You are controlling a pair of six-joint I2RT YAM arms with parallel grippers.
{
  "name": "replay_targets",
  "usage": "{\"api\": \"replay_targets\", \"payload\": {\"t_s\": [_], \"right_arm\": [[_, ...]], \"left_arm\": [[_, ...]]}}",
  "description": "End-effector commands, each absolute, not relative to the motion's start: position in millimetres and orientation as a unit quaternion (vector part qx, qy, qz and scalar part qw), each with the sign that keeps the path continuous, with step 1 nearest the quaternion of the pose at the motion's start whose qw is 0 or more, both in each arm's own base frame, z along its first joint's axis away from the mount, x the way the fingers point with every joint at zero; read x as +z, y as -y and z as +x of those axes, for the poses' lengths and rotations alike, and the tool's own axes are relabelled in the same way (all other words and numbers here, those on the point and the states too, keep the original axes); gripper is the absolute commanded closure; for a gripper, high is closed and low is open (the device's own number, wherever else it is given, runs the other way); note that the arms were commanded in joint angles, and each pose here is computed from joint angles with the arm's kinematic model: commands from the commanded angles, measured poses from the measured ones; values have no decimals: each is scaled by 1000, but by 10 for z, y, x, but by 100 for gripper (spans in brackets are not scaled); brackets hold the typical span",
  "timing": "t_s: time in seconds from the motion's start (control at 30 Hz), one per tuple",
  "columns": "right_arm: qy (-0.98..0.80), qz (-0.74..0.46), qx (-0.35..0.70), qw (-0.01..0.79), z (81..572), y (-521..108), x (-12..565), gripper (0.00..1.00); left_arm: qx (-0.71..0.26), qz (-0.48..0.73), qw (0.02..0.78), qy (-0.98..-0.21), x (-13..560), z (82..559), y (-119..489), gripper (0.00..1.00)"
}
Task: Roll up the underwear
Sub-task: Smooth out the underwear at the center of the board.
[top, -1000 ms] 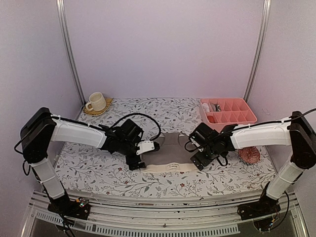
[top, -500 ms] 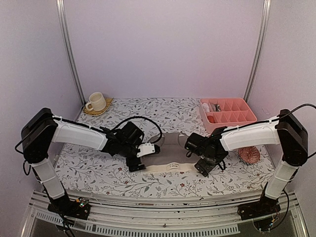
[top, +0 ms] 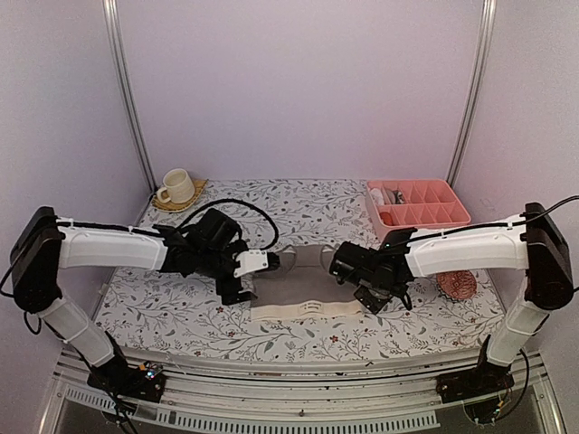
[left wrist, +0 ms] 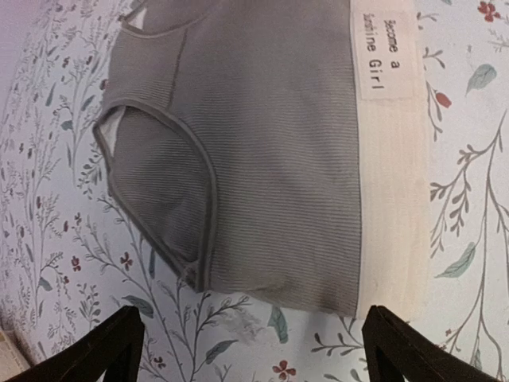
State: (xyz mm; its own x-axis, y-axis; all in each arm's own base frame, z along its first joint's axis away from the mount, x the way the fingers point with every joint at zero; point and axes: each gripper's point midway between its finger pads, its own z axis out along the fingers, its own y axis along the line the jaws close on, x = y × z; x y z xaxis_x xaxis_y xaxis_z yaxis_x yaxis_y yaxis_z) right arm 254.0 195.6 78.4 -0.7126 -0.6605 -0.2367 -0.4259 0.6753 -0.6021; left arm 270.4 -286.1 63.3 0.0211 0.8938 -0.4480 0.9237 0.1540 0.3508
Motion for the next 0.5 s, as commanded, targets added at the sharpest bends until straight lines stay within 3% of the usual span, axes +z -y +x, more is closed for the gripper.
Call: {"api": "replay_targets", "payload": {"t_s": [0.0,0.13,0.23,0.47], "right_arm": [[-844,-314,-266,345,2625,-2277,1337,1],[-810,-373,-204,404,2613,-2854,1386,1],[-763,-450,-152,438,2537,-3415,1374,1],[-693,-521,-79,493,2445,-4238,1369,1]], "left_arm": [[-89,627,353,-689,1102,2816,2876,1],[-52,613,393,-684,1208,3067,2741,1],[-45,583,382,-716,1142,3320,2613,1],[-158,485,322,-797,1003,3717,2451,1]]}}
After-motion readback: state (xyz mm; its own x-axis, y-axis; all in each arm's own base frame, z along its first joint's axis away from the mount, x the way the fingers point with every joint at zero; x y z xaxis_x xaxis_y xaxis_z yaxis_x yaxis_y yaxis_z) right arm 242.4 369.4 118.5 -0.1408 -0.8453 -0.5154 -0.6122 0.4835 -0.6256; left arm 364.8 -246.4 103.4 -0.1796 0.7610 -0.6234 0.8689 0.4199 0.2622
